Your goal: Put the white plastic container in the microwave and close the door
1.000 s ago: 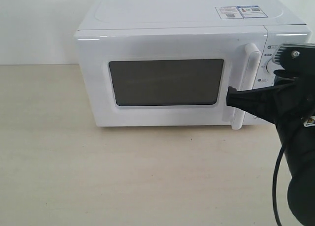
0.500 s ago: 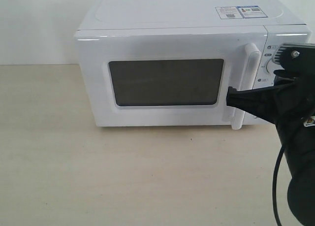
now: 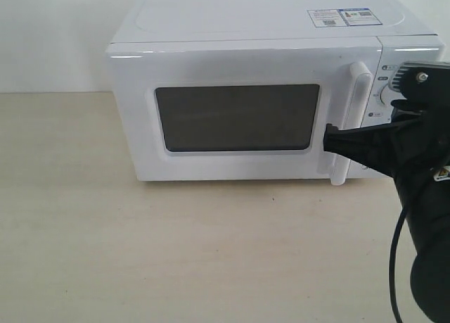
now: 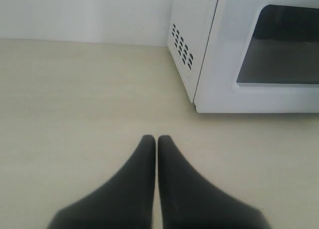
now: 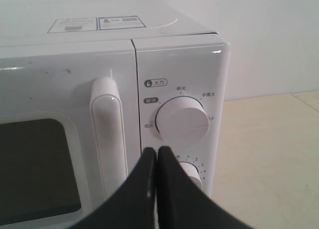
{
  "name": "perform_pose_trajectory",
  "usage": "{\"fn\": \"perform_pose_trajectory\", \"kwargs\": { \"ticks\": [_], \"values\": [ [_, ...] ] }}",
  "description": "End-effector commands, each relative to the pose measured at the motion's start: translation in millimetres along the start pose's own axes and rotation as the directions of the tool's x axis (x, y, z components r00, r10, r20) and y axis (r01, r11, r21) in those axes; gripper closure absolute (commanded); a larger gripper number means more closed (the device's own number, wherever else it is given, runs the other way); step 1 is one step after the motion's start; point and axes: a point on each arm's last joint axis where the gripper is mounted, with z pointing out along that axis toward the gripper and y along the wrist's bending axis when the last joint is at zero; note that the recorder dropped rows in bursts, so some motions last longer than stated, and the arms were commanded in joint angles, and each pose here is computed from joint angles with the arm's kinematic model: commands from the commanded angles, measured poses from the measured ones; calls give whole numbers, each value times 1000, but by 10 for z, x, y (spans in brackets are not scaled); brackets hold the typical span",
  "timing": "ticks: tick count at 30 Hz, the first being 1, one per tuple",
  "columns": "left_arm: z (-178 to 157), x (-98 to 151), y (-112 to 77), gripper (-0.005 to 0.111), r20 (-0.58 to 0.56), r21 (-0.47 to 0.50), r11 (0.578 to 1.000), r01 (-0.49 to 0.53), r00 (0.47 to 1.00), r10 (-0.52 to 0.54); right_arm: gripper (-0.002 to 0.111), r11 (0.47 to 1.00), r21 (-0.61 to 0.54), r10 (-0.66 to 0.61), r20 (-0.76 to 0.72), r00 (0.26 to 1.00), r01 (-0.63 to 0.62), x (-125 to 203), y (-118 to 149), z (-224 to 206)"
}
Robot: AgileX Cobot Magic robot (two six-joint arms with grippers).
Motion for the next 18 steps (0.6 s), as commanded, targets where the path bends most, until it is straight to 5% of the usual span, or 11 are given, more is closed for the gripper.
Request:
{"fn": "perform_pose_trajectory", "kwargs": {
  "ticks": [1, 18],
  "values": [
    [3, 9, 3, 103, 1, -3, 1000, -6, 1000, 6, 108, 1000, 2, -1, 11, 1000, 1, -15, -23, -12],
    [3, 6, 3, 103, 4, -3, 1000, -6, 1000, 6, 108, 996, 47, 72, 3, 997, -72, -172, -168, -82]
  ]
}}
